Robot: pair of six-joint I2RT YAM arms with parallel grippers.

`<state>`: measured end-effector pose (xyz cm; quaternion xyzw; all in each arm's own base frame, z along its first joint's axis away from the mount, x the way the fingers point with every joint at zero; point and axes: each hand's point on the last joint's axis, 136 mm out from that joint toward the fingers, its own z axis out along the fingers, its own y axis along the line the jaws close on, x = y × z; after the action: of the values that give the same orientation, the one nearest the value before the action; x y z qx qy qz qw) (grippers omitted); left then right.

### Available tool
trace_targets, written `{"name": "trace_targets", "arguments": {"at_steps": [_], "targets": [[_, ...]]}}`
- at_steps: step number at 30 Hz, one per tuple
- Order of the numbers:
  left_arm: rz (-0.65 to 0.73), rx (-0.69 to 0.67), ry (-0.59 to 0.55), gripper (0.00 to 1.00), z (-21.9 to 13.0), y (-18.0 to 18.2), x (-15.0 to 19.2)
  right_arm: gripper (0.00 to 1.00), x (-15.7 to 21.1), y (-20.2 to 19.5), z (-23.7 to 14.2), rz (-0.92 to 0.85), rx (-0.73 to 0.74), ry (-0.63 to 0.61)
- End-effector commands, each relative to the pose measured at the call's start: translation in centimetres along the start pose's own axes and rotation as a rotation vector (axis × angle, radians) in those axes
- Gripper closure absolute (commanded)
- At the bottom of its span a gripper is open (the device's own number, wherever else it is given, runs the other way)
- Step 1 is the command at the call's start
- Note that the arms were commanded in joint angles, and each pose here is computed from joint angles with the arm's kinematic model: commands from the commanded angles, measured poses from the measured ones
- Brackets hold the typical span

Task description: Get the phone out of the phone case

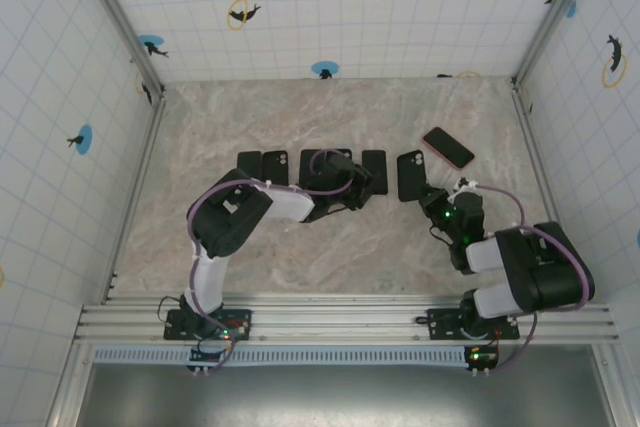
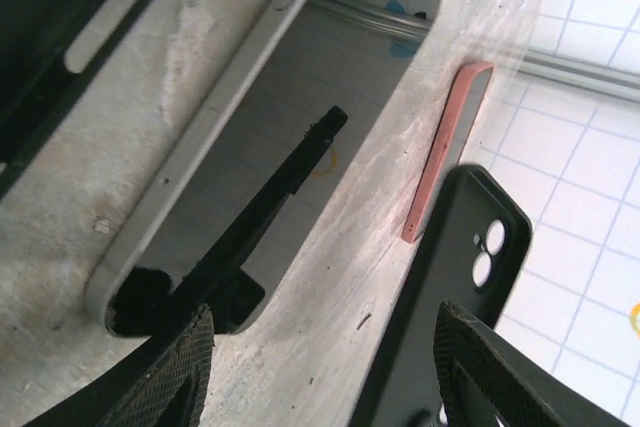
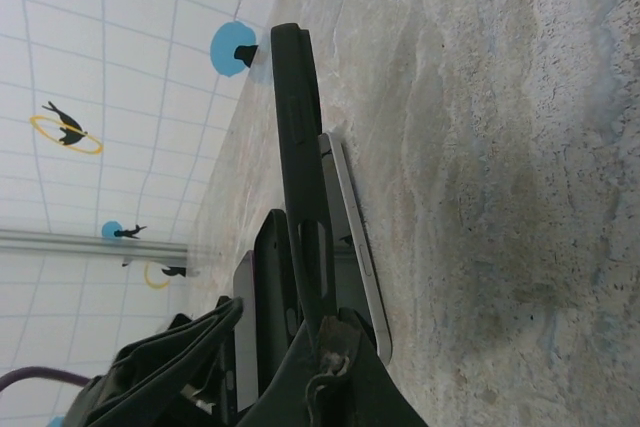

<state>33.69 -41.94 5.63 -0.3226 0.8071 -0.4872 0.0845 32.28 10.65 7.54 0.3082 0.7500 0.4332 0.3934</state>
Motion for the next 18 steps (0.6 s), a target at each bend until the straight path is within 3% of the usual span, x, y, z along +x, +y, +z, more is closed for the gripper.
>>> {"name": "trace_targets", "arguments": {"at_steps": [1,12,18], "targets": [[0.101,0.053,-0.031,0.38,-2.2,-4.1,0.0,1.00,-1.1,2.4,1.2,-0.037,-0.087,-0.009],[0.227,0.162,-0.018,0.35,-5.7,-8.5,0.3,1.00,-0.8,1.2,4.9,-0.058,-0.044,0.056],[0.274,0.167,-0.040,0.25,-7.3,-9.1,-0.3,0.97,-0.4,0.4,5.9,-0.061,-0.019,0.084]]}}
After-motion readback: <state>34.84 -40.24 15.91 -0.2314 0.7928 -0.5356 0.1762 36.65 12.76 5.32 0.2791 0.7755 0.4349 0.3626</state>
